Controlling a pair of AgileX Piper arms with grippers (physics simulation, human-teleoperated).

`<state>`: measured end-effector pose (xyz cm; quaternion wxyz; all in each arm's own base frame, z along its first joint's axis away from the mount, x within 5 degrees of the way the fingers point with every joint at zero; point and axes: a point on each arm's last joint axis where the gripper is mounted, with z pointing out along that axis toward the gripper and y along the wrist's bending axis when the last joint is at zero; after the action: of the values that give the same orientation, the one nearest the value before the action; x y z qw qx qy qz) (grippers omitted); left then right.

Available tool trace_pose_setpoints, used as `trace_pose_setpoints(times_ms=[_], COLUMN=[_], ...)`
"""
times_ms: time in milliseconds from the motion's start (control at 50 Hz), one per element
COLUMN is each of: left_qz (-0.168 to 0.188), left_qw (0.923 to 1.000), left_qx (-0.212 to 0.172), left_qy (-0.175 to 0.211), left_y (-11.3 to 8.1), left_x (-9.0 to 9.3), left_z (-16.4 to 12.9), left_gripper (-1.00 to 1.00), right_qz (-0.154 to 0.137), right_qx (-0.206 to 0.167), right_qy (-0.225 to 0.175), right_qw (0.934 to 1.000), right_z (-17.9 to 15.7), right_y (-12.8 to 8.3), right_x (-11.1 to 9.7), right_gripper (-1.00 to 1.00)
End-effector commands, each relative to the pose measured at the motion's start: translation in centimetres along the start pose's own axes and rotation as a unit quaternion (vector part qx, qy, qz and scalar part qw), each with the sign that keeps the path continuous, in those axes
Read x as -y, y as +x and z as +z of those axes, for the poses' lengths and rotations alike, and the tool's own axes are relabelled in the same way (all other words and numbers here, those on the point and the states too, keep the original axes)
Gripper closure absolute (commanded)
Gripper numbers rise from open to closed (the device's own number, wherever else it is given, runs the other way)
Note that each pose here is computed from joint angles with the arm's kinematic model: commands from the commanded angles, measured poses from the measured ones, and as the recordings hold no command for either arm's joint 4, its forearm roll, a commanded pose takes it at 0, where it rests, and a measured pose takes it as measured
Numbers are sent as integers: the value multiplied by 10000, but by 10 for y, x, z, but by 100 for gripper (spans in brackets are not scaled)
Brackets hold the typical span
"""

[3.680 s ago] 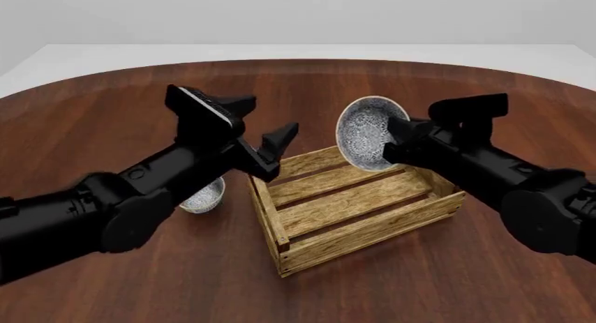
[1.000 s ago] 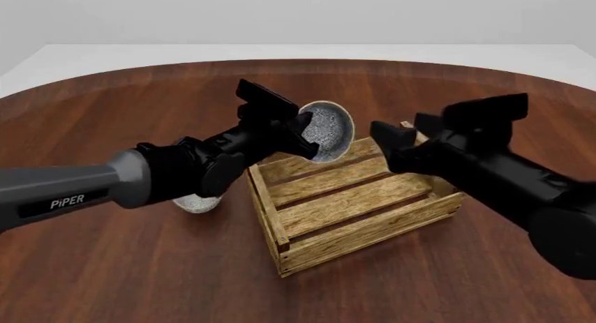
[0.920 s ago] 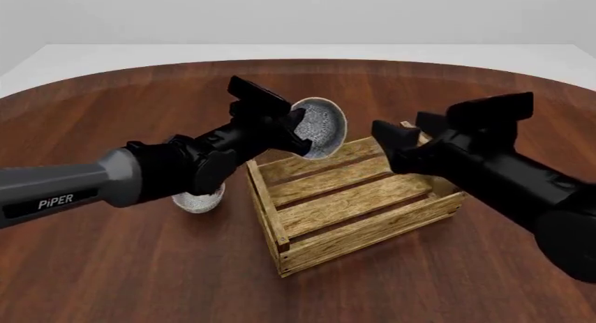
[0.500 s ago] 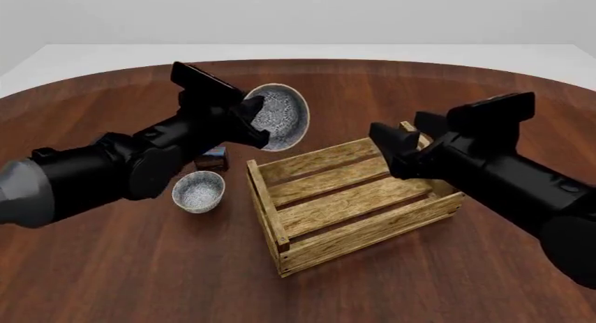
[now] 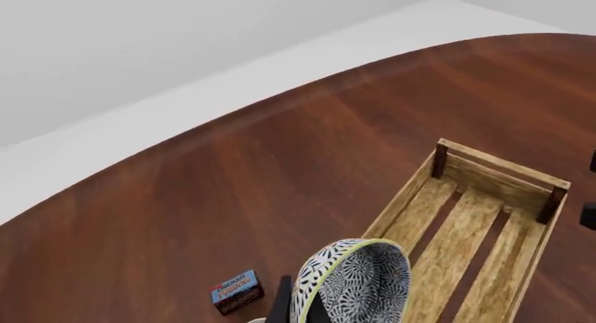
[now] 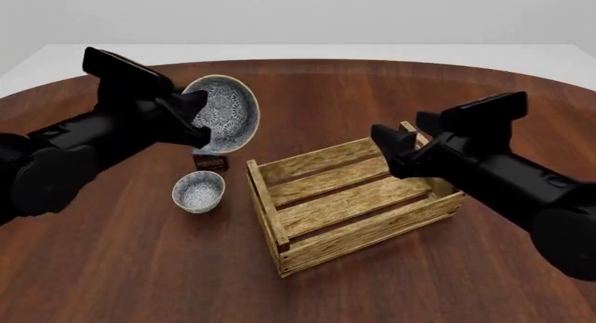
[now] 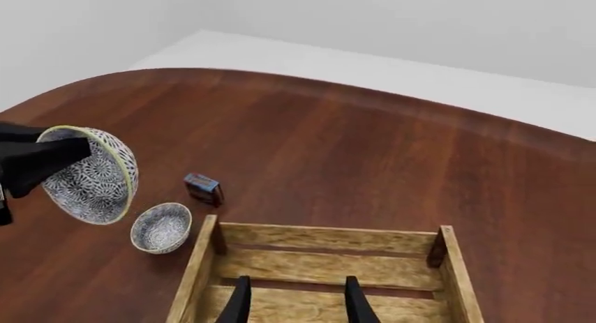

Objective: Stack the right bowl on the left bowl and place them in the tray.

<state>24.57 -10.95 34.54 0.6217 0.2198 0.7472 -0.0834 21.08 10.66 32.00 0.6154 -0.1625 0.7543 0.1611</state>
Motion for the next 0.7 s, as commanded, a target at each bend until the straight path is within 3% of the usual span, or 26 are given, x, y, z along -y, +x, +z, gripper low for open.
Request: trace_pose_setpoints(times_ms=[20,40,80,120,240,360,380,540,560,700], left_qz=[-265,-47,-289,-126,-434,-502,-772,-959,-1121,-1121], left_qw=[9992,9989,9986,9984,9961,9925,9900,9858,9829,9829], left_qx=[-233,-358,-382,-397,-656,-907,-1039,-1202,-1264,-1264], left_qy=[-168,-291,-223,-393,-394,-651,-558,-678,-733,-733], left_y=[-8,-5,-8,-8,-15,-16,-15,-8,-5,-5], left_x=[-12,-19,-15,-24,-28,-45,-40,-48,-51,-51], left_z=[-21,-19,-20,-24,-18,-9,-3,7,10,10], left_gripper=[100,100,100,100,100,100,100,100,100,100], right_qz=[-87,-90,-96,-105,-108,-110,-115,-109,-108,-108], right_qx=[-85,-88,-98,-100,-98,-91,-90,-84,-83,-83], right_qy=[54,54,41,38,42,22,24,37,32,32], right_qw=[9999,9999,9999,9999,9999,9999,9999,9999,9999,9999], right_z=[9,9,9,9,8,6,6,6,6,6], right_y=[5,5,6,6,5,5,5,4,5,5], right_x=[3,3,2,2,2,1,1,2,2,2], right_gripper=[-100,-100,-100,-100,-100,-100,-100,-100,-100,-100])
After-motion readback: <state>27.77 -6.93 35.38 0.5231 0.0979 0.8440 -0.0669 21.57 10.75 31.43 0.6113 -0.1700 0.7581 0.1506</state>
